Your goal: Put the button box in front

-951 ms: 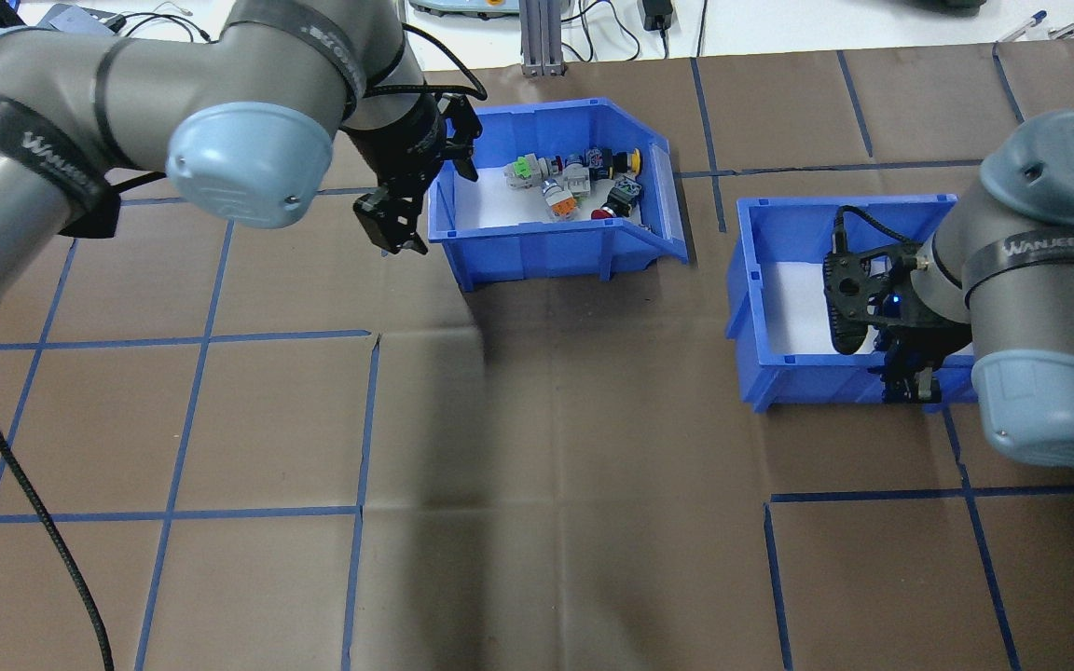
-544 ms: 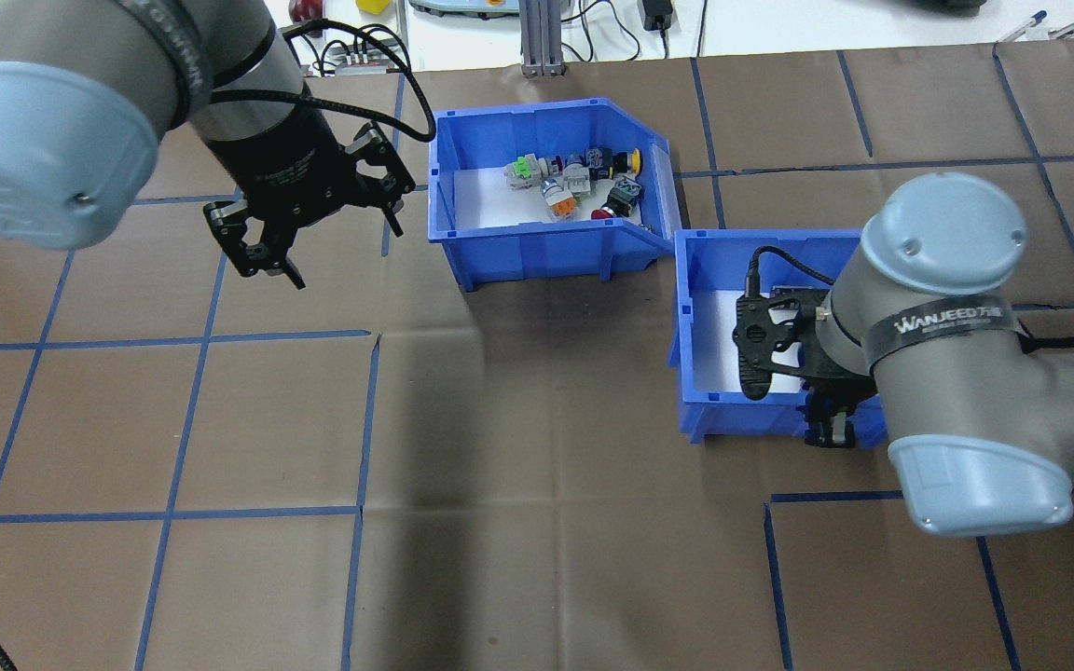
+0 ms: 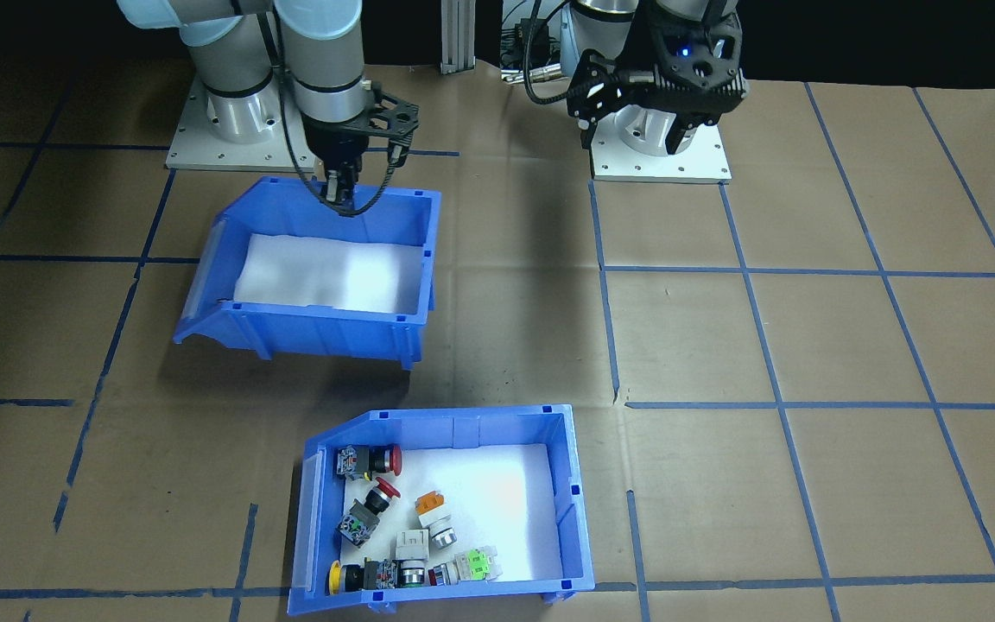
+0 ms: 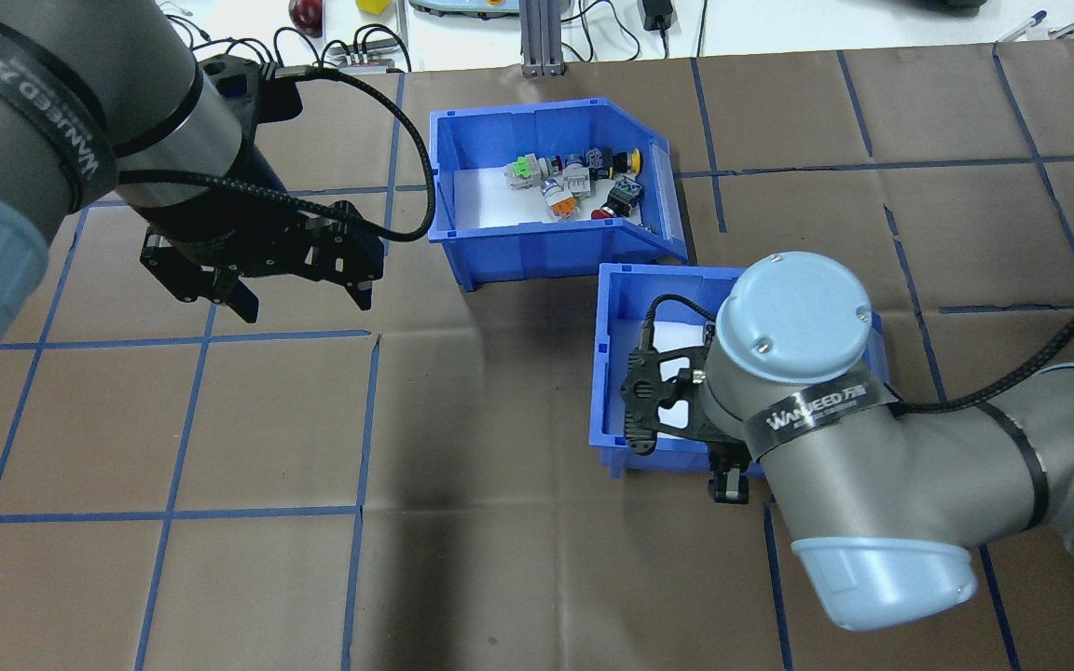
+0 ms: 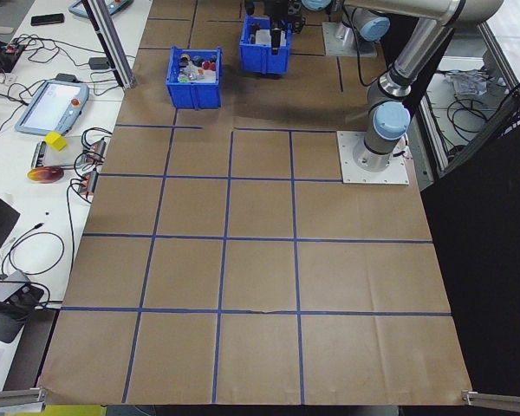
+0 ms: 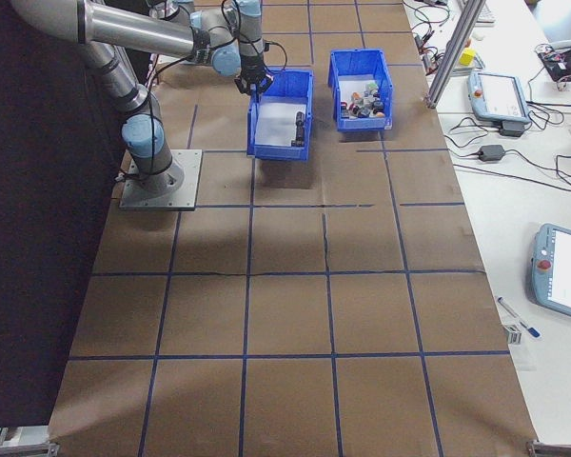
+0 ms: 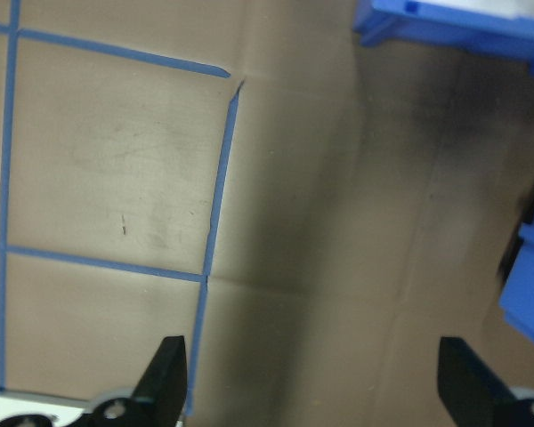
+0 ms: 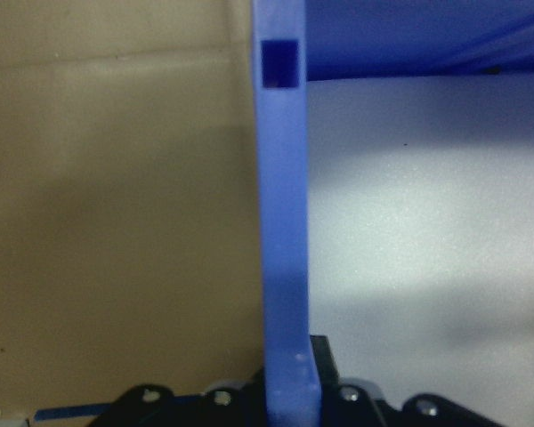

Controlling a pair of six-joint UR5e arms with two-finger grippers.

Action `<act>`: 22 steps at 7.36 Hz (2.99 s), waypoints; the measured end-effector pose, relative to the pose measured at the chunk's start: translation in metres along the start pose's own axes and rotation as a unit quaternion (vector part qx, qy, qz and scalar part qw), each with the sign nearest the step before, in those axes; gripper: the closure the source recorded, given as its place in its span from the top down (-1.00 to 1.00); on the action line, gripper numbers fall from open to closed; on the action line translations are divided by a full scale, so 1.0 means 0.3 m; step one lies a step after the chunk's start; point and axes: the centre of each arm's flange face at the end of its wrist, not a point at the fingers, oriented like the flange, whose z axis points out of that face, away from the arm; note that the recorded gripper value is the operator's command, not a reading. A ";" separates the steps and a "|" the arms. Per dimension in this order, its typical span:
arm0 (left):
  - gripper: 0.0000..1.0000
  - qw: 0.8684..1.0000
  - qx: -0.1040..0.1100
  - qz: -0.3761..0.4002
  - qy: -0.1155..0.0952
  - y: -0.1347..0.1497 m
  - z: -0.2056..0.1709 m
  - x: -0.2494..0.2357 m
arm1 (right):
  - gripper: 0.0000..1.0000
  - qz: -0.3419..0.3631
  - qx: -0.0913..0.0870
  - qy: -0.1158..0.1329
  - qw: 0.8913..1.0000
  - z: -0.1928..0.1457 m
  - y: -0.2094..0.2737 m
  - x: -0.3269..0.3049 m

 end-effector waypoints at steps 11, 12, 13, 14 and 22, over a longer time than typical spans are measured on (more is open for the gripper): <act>0.98 1.000 -0.003 0.019 -0.015 0.030 0.061 -0.130 | 1.00 -0.044 -0.006 0.027 0.999 0.041 -0.276 -0.097; 0.98 1.000 -0.002 0.016 -0.015 0.014 0.061 -0.140 | 1.00 -0.037 -0.003 0.031 0.999 -0.017 -0.271 -0.074; 0.98 1.000 -0.001 0.015 -0.014 -0.004 0.066 -0.144 | 1.00 -0.022 -0.005 0.030 0.999 -0.076 -0.238 -0.040; 0.98 1.000 0.001 0.015 -0.014 -0.019 0.070 -0.145 | 1.00 0.009 -0.005 0.031 0.999 -0.134 -0.165 0.017; 0.98 1.000 0.003 0.013 -0.015 -0.047 0.084 -0.148 | 1.00 0.462 0.043 0.025 0.885 -0.422 0.441 0.424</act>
